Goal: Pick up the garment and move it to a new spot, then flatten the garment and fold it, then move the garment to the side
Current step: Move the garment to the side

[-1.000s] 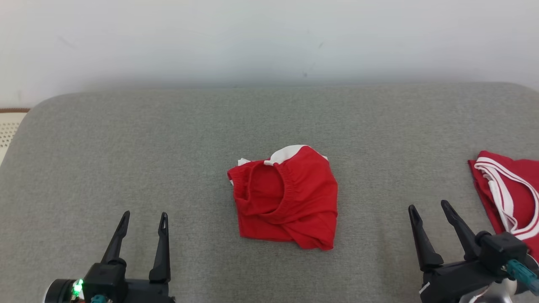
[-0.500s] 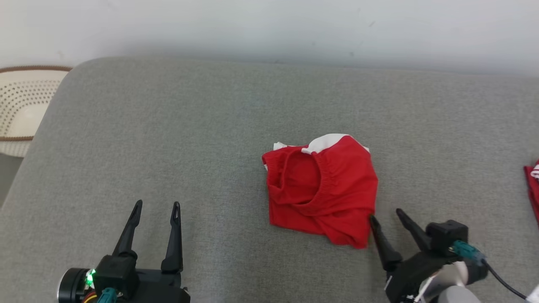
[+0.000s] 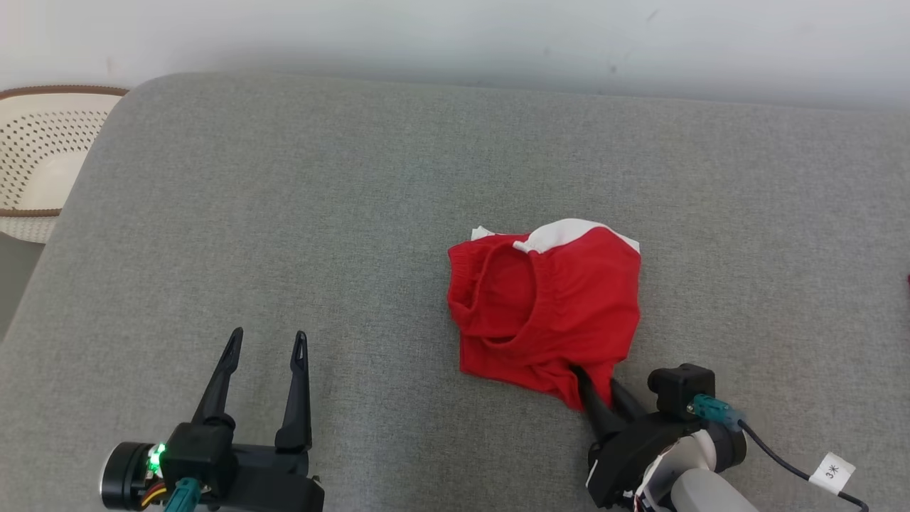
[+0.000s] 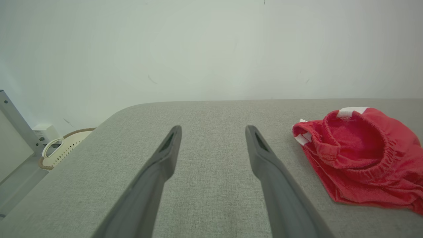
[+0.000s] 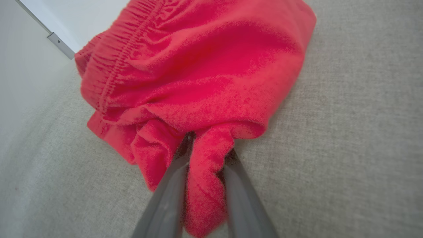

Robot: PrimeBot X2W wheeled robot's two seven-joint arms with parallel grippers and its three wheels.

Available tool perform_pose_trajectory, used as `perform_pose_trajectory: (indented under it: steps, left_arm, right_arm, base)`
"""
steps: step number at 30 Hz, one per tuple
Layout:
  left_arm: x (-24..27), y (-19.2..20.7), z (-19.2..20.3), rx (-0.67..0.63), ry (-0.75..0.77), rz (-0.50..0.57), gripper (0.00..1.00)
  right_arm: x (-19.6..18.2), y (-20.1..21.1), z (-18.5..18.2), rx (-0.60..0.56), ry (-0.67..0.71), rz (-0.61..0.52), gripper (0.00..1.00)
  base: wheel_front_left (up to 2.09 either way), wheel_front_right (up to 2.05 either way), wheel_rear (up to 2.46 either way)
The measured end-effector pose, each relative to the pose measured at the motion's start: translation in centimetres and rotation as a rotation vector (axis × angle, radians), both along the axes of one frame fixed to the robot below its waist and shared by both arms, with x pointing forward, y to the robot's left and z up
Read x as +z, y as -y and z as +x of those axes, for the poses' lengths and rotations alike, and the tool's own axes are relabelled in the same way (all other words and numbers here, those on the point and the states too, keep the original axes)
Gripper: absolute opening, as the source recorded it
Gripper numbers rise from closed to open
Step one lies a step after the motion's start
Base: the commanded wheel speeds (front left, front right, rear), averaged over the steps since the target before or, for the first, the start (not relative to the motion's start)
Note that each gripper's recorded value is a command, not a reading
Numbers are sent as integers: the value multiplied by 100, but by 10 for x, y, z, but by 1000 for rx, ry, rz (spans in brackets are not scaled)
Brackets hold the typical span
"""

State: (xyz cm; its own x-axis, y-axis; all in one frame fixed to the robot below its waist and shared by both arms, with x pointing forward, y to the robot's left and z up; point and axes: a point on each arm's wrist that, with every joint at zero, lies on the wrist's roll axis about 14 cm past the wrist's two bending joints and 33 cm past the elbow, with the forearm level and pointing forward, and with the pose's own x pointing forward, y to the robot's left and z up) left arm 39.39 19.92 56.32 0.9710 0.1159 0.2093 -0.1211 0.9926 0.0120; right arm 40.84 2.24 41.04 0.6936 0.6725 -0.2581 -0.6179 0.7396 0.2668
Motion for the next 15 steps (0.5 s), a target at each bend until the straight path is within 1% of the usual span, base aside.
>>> perform_pose_trajectory:
  steps: [3, 6, 11, 15]
  left_arm:
    - [2, 4, 2, -12, 7, 2, 100]
    - [3, 8, 5, -25, 12, 1, 100]
    - [5, 20, 12, -62, 24, -3, 100]
    - [8, 32, 19, -101, 34, -2, 100]
  right_arm:
    - [0, 0, -3, 2, 10, 9, 0]
    - [2, 9, -2, -7, 33, 0, 0]
    - [-1, 44, -6, -54, 63, -46, 0]
    - [-2, 82, -9, -119, 80, -100, 0]
  base:
    - [0, 0, 0]
    - [0, 0, 0]
    - [0, 0, 0]
    - [0, 0, 0]
